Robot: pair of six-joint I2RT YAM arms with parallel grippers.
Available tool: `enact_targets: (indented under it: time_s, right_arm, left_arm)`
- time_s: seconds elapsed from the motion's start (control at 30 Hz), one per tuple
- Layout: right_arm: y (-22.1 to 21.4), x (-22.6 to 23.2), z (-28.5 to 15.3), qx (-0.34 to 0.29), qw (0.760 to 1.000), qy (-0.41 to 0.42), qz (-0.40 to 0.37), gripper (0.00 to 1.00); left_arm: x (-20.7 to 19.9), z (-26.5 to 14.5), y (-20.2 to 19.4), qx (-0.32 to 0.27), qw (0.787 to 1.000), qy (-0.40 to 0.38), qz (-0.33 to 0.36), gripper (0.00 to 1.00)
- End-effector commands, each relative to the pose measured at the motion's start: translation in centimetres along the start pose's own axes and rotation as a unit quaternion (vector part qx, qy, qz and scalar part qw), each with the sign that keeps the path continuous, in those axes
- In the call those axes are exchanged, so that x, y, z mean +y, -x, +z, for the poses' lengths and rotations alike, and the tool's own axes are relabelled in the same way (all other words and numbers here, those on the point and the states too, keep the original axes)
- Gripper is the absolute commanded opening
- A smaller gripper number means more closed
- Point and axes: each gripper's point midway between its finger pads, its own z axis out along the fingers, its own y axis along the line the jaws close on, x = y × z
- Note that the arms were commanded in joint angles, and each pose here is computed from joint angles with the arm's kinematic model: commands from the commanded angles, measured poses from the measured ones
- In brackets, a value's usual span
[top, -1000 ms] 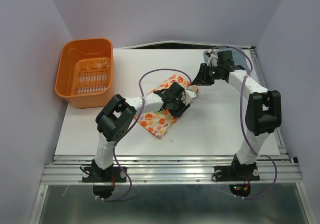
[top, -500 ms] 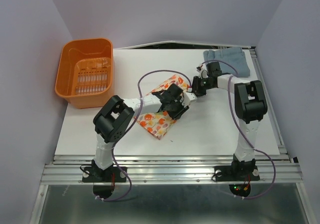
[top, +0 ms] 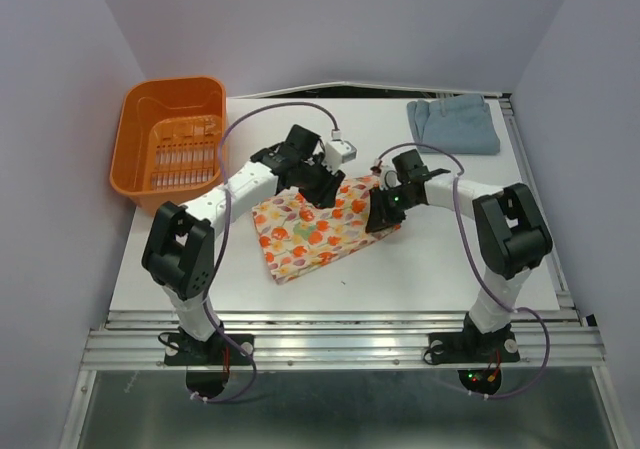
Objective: Fold and stack the skirts
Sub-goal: Fold the skirt
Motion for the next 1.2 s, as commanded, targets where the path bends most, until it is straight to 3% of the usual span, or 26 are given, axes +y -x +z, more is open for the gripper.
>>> enact_targets:
  time_s: [0.0, 0.2, 0.5, 0.67, 0.9, 1.1, 1.13, 1.17]
  right_arm:
    - [-3.3, 7.0, -2.4, 0.053, 0.994, 0.079, -0.058, 0.36]
    - [6.1, 5.8, -5.3, -0.041, 0.991, 0.049, -0.115, 0.46]
    - [12.4, 2.0, -1.5, -0.057, 0.981, 0.004, -0.184, 0.47]
    - [10.6, -0.7, 1.3, -0.019, 0.982, -0.009, -0.185, 0.46]
    - [3.3, -5.6, 2.3, 0.066, 0.981, -0.08, -0.162, 0.41]
    - [-4.8, -2.9, -0.8, 0.112, 0.988, -0.035, -0.098, 0.4]
    - [-5.6, -2.0, -1.2, 0.114, 0.99, -0.02, -0.082, 0.4]
    - [-5.8, -0.7, -2.2, 0.104, 0.992, -0.002, -0.075, 0.4]
  left_arm:
    - [2.2, -2.1, -2.6, 0.033, 0.997, -0.001, -0.064, 0.49]
    - [4.1, -1.9, -8.2, 0.102, 0.989, 0.055, -0.092, 0.38]
    - [6.6, -1.1, -13.2, 0.172, 0.971, 0.121, -0.109, 0.34]
    - [7.7, -0.2, -13.2, 0.187, 0.969, 0.126, -0.105, 0.34]
    - [9.8, 1.4, -13.2, 0.196, 0.966, 0.134, -0.104, 0.33]
    - [13.4, 5.0, -8.3, 0.17, 0.972, 0.142, -0.084, 0.33]
    - [14.2, 5.2, -4.9, 0.137, 0.977, 0.144, -0.073, 0.33]
    - [14.7, 6.9, -4.8, 0.144, 0.977, 0.138, -0.072, 0.33]
